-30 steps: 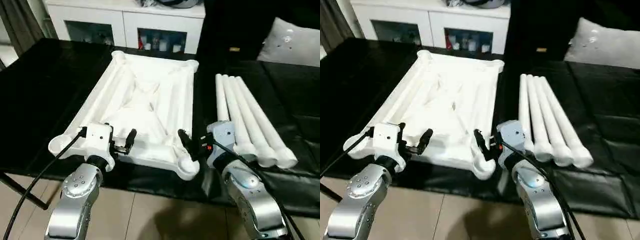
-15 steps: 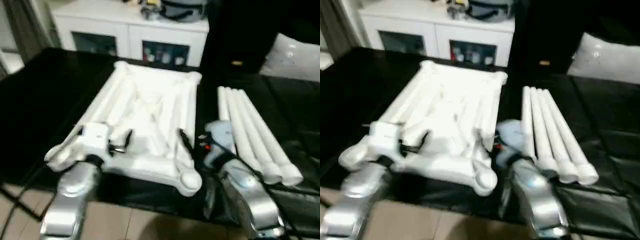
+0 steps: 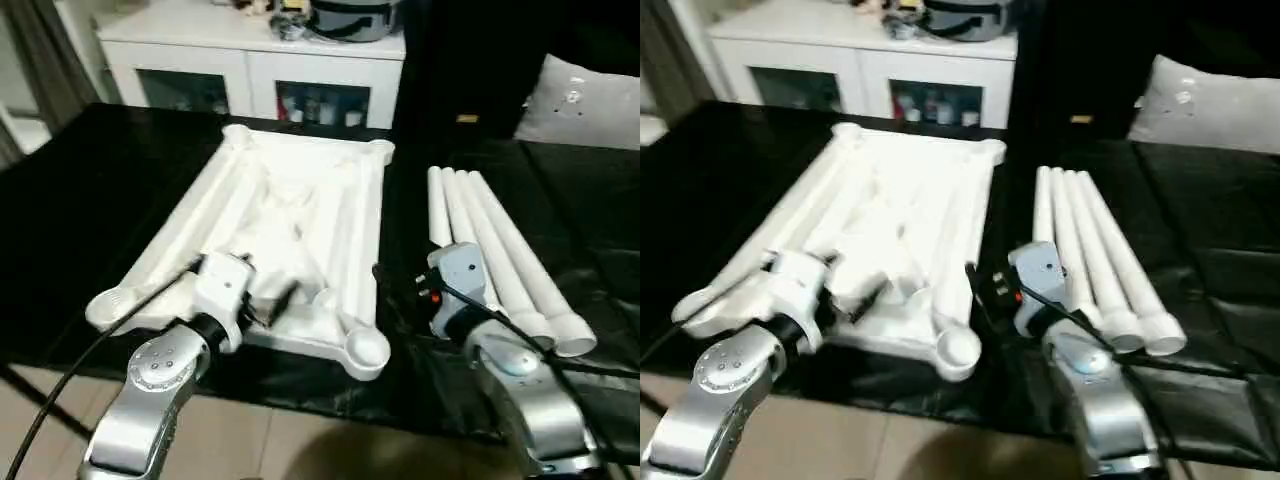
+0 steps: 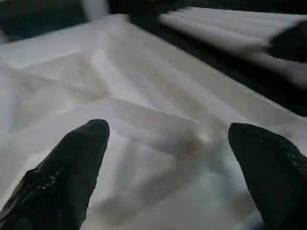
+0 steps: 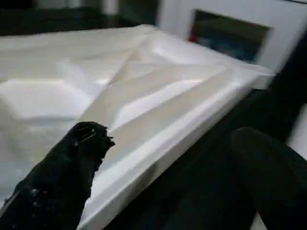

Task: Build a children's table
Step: Move to table, then move table base

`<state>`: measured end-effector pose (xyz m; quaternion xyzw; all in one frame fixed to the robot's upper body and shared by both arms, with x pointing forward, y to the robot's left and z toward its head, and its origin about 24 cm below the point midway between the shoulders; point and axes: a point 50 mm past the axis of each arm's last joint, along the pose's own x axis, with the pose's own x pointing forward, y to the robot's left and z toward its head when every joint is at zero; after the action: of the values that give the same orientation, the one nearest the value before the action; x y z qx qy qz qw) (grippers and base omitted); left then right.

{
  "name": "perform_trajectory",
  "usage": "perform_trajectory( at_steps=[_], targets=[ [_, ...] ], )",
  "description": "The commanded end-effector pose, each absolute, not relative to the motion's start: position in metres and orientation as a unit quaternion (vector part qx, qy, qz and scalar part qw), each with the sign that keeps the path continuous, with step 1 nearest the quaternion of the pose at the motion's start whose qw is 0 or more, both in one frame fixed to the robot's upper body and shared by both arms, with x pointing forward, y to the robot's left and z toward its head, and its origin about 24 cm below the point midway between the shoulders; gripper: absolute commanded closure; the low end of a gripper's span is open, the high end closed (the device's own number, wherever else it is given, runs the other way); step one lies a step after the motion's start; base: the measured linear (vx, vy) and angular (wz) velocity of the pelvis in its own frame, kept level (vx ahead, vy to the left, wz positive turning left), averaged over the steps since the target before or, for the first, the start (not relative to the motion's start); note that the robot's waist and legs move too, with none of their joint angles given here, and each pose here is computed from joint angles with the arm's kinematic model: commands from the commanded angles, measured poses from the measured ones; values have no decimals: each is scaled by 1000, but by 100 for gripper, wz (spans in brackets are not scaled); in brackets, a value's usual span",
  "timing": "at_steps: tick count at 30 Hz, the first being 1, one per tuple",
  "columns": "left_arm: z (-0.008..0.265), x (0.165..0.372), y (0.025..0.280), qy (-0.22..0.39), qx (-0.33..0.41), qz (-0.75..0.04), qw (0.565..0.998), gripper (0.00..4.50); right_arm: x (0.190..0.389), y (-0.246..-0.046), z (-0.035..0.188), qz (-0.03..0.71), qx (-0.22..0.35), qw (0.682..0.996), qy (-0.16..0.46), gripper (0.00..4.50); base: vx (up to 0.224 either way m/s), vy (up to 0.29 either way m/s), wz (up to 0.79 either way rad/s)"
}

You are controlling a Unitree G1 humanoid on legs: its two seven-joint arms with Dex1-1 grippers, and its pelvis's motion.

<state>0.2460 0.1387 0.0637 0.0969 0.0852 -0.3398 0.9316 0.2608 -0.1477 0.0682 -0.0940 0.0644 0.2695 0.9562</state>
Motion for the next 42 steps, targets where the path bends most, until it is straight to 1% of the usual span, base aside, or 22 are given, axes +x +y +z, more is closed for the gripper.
perform_trajectory(
  at_steps=[1,3,4,6,8,10,12,15,16,19,20,22,23,25,26,30,31,35,37,38,39,42],
  targets=[
    [66,247,134,89,94,-375,918,41,260,-146,77,297,-90,949,55,0,0,0,0],
    [67,243,131,99,115,-452,879,44,255,-152,83,354,-118,925,66,0,0,0,0],
    [67,243,130,103,120,-465,871,55,253,-153,84,365,-125,920,69,0,0,0,0],
    [66,243,130,107,134,-488,856,83,251,-155,84,386,-136,909,78,0,0,0,0],
    [65,247,132,116,153,-512,837,99,244,-158,85,418,-147,892,94,0,0,0,0],
    [65,250,133,125,168,-526,824,99,241,-158,86,434,-151,882,103,0,0,0,0],
    [62,254,136,144,196,-548,801,133,235,-159,87,456,-155,869,115,0,0,0,0],
    [61,258,140,160,223,-570,775,137,228,-158,88,481,-158,852,129,0,0,0,0],
    [61,260,142,164,233,-579,764,171,225,-157,88,491,-155,846,135,0,0,0,0],
    [62,264,144,171,244,-597,745,188,220,-156,90,507,-149,837,145,0,0,0,0],
    [63,264,144,171,247,-601,741,188,219,-156,90,509,-150,835,147,0,0,0,0],
    [62,265,144,180,258,-618,720,216,216,-157,90,514,-153,830,155,0,0,0,0],
    [62,265,144,180,259,-619,719,223,216,-157,90,515,-153,829,155,0,0,0,0],
    [57,267,143,186,270,-632,702,224,215,-157,90,513,-154,830,158,0,0,0,0],
    [54,267,142,189,273,-634,698,248,214,-157,90,512,-154,830,158,0,0,0,0],
    [51,269,142,192,275,-638,694,268,211,-157,90,513,-149,829,164,0,0,0,0],
    [50,271,141,188,272,-638,695,293,209,-157,89,516,-145,827,170,0,0,0,0],
    [48,275,143,186,281,-633,697,311,205,-154,86,509,-140,831,175,0,0,0,0],
    [47,276,144,186,282,-632,698,332,204,-153,85,508,-137,832,175,0,0,0,0],
    [47,277,144,186,282,-632,698,332,204,-152,85,507,-136,833,175,0,0,0,0],
    [47,277,145,187,282,-631,698,350,203,-152,85,506,-134,834,175,0,0,0,0],
    [45,279,148,194,291,-629,695,366,202,-151,84,505,-133,834,178,0,0,0,0]
  ],
)
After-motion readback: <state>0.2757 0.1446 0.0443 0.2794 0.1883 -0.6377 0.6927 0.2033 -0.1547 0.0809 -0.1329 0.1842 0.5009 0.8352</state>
